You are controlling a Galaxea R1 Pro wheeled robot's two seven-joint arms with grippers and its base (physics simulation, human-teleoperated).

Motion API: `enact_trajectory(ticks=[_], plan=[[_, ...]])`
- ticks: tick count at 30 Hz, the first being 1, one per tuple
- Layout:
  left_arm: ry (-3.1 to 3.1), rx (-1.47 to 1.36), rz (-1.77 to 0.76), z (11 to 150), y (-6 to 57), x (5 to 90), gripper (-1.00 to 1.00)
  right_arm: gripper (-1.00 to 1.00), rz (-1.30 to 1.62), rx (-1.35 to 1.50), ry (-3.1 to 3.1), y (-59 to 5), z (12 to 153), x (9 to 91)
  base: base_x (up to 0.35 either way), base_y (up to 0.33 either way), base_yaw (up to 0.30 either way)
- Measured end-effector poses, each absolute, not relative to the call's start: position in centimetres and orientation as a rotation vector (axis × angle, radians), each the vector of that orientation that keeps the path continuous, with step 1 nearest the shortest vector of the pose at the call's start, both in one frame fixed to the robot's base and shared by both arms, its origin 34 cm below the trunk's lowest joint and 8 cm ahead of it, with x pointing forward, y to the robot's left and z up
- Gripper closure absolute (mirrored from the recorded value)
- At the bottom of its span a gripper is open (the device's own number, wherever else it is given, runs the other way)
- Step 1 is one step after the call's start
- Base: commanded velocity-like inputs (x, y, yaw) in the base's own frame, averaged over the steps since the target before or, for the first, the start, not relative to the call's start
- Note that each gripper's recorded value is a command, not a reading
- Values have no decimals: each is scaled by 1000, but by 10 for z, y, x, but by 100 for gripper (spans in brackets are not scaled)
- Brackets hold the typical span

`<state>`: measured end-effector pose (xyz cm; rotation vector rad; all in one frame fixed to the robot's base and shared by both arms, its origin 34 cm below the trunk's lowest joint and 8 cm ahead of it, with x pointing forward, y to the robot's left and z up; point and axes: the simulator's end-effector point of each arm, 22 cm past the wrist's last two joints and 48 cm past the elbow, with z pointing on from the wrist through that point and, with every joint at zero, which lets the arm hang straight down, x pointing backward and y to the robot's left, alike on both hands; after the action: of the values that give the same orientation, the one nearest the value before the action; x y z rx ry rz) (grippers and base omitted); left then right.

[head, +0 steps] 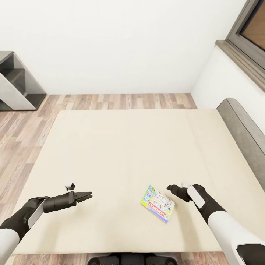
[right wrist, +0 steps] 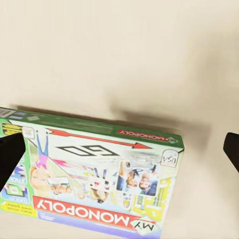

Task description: Put all the toys in the child's room - the three board games (two on the bed and one on the table), the two jigsaw puzzles on the table, and the tennis ball on the table - inside the toy box on the table in the child's room.

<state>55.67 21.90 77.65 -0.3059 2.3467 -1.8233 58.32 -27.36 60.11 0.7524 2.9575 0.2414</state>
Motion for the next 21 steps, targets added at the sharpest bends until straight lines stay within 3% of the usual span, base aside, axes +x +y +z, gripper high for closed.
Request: enact_trajectory(ticks=[7, 21], plan=[[2332, -294, -1835, 777, 218, 559, -100, -100, 241, 755, 2968, -273, 596, 579, 0, 0, 0], [2118, 11, -1984, 849, 203, 580, -100, -100, 211, 720, 3001, -275, 585, 568, 0, 0, 0]])
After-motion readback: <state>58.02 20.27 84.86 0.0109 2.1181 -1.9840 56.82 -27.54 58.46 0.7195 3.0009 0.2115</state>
